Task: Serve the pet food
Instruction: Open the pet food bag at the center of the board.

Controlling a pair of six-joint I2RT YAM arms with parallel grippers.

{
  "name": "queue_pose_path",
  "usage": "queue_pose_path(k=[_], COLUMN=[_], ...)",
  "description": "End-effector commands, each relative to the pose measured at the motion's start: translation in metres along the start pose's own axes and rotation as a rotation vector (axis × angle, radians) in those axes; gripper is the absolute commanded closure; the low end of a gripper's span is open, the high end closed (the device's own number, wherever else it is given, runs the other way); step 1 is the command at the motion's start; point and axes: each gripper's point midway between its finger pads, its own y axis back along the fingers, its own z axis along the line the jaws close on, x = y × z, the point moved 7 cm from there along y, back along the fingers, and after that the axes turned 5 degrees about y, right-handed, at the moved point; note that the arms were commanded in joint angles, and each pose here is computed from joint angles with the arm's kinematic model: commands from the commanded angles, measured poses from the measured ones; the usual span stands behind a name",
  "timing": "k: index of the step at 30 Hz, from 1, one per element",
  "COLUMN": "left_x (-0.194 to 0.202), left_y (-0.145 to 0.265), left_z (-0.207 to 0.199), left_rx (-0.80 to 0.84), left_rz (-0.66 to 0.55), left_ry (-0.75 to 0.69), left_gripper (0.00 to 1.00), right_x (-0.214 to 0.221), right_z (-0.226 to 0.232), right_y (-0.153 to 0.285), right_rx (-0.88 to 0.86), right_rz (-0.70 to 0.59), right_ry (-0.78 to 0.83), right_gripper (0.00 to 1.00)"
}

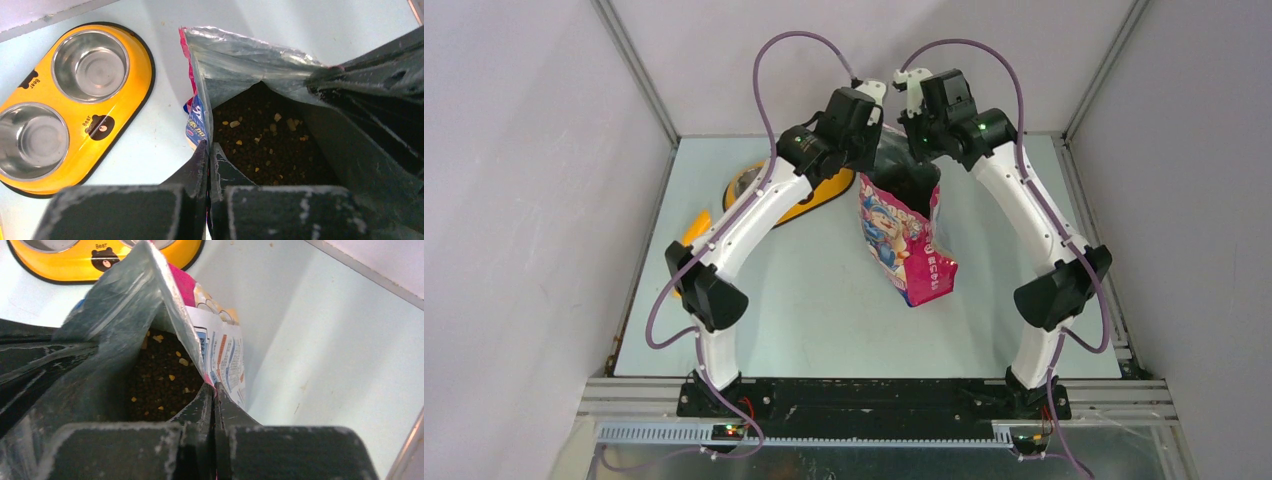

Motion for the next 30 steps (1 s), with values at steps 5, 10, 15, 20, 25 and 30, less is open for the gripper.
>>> queue_pose_path(k=[5,10,15,20,25,30], left_x=[-0.038,-0.043,-0.043,-0.047,-0.054,-0.050], left_y=[0.014,0.014,0.015,0.025,0.044,0.052], left_z=[-0.017,-0.022,-0.026,-0.024,-0.023,-0.033], left_rx=[0.127,0.150,0.184,0.180,0.201,0.312], left_rz=[-0.121,-0.137,-0.132,-0.151,-0.181,-0.155], left_ry=[-0.030,-0.034,-0.039,-0.038,-0.044,-0.057], left_gripper=[1.00,1.00,0.55,0.15,0.09,0.09], right_x=[-0.021,-0.018,-0.015,-0.018,-0.030,-0.040], right_z=[-0.047,-0.069,-0.073,-0.081,-0.099,-0.113], right_y=[0.048,0.065,0.066,0.064,0.066,0.064], right_rx=[0.159,0.190,0.192,0.213,0.236,0.233], right_rz=[-0.148,-0.180,-0.180,-0.190,-0.223,-0.246], right_ry=[-0.059,-0.100,-0.102,-0.108,-0.127,-0.141], right_gripper=[1.00,1.00,1.00,1.00,1.00,1.00])
